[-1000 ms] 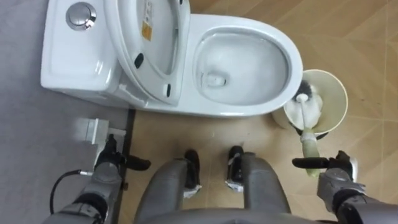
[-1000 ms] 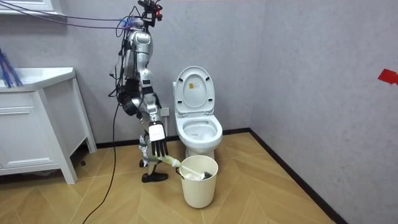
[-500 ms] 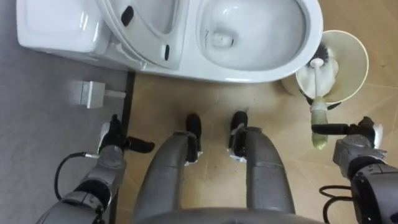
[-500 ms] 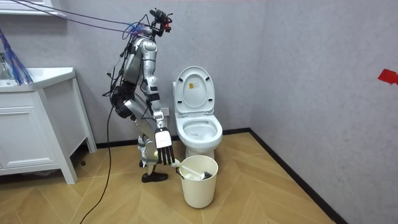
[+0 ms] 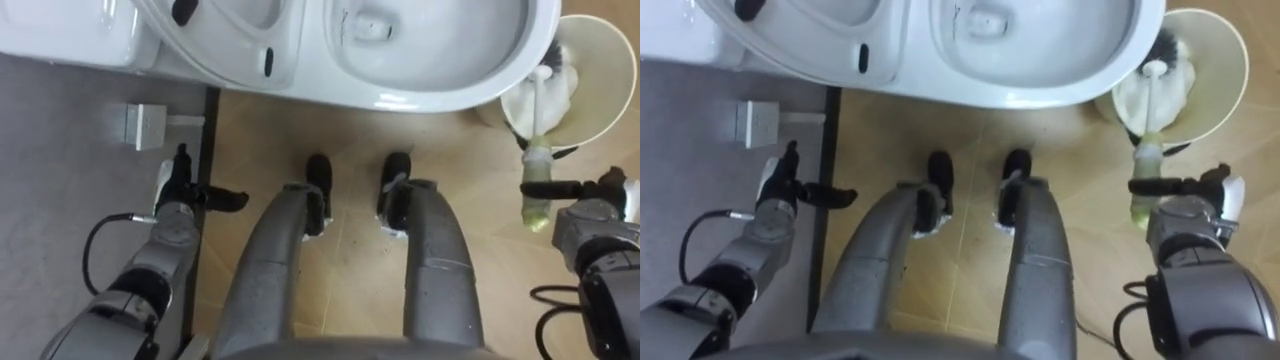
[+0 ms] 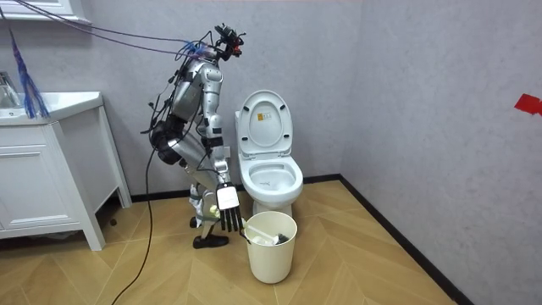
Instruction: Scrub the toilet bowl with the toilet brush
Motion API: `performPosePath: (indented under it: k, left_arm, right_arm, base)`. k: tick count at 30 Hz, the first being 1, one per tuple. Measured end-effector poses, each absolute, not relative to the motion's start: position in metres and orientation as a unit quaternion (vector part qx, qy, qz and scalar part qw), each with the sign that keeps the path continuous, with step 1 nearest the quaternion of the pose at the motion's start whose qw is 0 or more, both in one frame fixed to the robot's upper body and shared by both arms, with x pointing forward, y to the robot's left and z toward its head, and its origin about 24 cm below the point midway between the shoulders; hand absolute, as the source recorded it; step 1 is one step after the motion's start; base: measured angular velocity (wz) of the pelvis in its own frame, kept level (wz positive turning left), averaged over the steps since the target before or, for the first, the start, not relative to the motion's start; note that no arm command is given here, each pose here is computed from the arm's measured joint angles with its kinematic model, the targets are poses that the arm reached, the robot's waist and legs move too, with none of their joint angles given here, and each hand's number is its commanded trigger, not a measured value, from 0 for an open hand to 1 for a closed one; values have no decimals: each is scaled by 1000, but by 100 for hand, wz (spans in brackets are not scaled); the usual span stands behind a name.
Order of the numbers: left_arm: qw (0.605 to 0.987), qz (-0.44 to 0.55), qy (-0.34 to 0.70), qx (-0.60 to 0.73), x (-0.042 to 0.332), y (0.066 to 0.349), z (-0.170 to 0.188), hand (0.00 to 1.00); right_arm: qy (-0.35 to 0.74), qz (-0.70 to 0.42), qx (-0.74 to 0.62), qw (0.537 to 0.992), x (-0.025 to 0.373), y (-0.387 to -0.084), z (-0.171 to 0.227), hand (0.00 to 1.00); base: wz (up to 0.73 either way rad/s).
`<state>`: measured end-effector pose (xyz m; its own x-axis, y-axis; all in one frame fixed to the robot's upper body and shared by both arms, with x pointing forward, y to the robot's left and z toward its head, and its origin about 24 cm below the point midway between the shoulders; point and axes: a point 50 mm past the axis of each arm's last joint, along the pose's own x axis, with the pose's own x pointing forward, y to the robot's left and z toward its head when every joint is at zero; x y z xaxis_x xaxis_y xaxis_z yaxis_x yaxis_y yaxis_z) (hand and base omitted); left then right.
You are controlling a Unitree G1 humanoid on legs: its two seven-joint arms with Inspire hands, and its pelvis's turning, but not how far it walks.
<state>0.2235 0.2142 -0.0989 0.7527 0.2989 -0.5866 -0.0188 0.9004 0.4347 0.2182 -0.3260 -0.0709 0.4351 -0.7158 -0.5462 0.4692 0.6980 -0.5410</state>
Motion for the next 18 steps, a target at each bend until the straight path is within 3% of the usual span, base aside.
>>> performPosePath:
  k: [18]
  left_arm:
    - [919, 74, 313, 226, 231, 210, -91, 0]
  right_arm:
    - [403, -304, -83, 859, 224, -318, -74, 0]
  base:
    - [1]
